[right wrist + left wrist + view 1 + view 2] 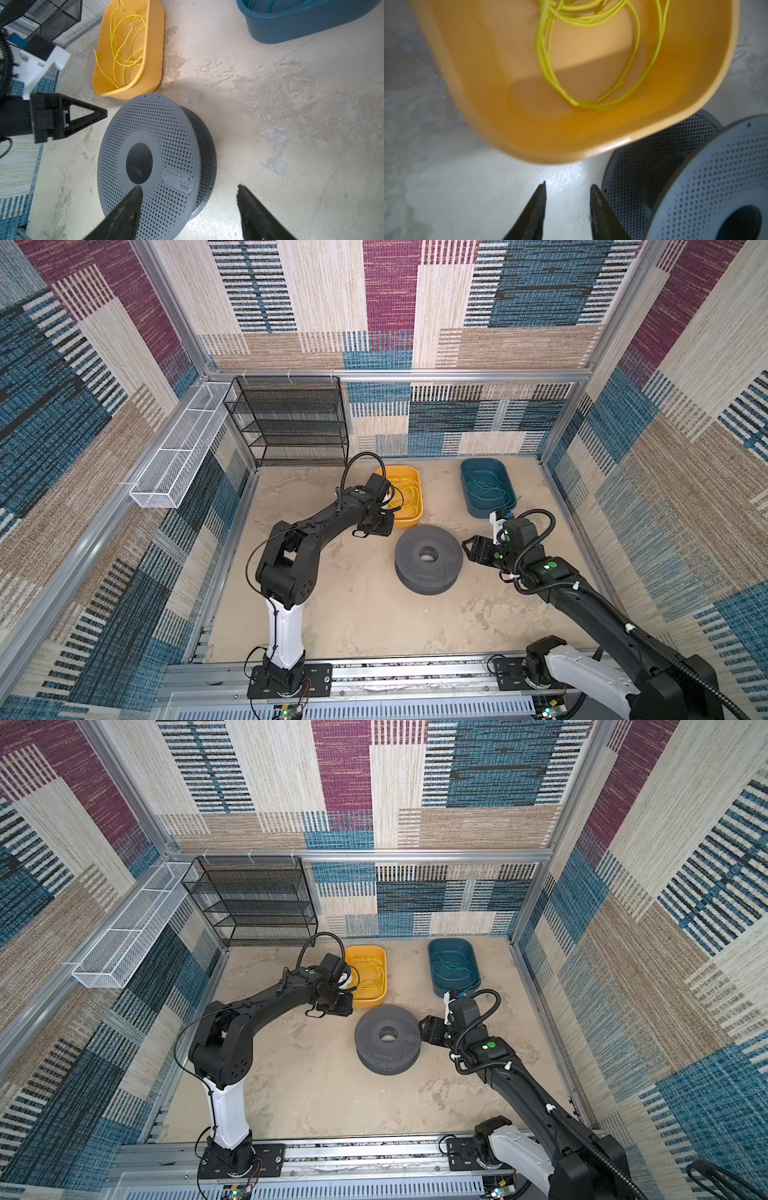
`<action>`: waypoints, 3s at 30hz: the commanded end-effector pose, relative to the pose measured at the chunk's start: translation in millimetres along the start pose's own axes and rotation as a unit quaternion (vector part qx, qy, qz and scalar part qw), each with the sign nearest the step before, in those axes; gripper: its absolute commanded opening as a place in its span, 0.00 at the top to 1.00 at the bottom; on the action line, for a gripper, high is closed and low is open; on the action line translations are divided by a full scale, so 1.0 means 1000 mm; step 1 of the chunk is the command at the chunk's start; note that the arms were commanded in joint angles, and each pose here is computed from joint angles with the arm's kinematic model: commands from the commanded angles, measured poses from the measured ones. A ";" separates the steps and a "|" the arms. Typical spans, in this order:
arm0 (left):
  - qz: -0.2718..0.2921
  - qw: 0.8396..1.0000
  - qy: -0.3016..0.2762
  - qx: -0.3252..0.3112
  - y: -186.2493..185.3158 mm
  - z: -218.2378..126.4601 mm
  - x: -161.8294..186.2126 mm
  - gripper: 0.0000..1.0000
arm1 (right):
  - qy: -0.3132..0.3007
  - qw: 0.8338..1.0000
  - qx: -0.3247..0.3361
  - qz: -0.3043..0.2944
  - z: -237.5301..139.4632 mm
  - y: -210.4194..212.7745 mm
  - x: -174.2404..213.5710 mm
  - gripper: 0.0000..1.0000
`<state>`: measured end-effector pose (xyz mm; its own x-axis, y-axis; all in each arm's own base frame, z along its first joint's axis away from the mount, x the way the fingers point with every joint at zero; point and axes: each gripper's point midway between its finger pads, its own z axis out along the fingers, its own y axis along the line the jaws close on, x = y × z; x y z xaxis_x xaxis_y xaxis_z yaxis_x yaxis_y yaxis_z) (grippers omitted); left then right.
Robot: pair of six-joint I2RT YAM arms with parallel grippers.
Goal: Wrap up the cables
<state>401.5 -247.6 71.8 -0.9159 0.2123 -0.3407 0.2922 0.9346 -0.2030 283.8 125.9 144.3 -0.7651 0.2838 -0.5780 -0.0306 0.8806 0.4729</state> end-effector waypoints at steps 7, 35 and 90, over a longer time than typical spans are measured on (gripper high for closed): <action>-0.041 0.996 -0.058 0.051 -0.024 0.020 -0.058 0.61 | -0.027 1.000 0.009 0.004 -0.015 -0.002 -0.007 0.26; -0.060 0.988 -0.136 0.051 -0.014 -0.054 -0.048 0.50 | -0.014 1.000 -0.016 0.001 0.000 0.003 0.000 0.24; -0.163 0.971 -0.169 -0.034 0.042 -0.228 0.103 0.41 | 0.093 0.993 0.057 -0.054 0.053 0.122 -0.054 0.25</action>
<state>270.1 -120.3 245.8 -0.7555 -0.1971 -0.6248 -0.0081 0.9564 -0.2919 348.5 258.8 200.2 -0.8532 0.1422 -0.5019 -0.0935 0.9048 0.4154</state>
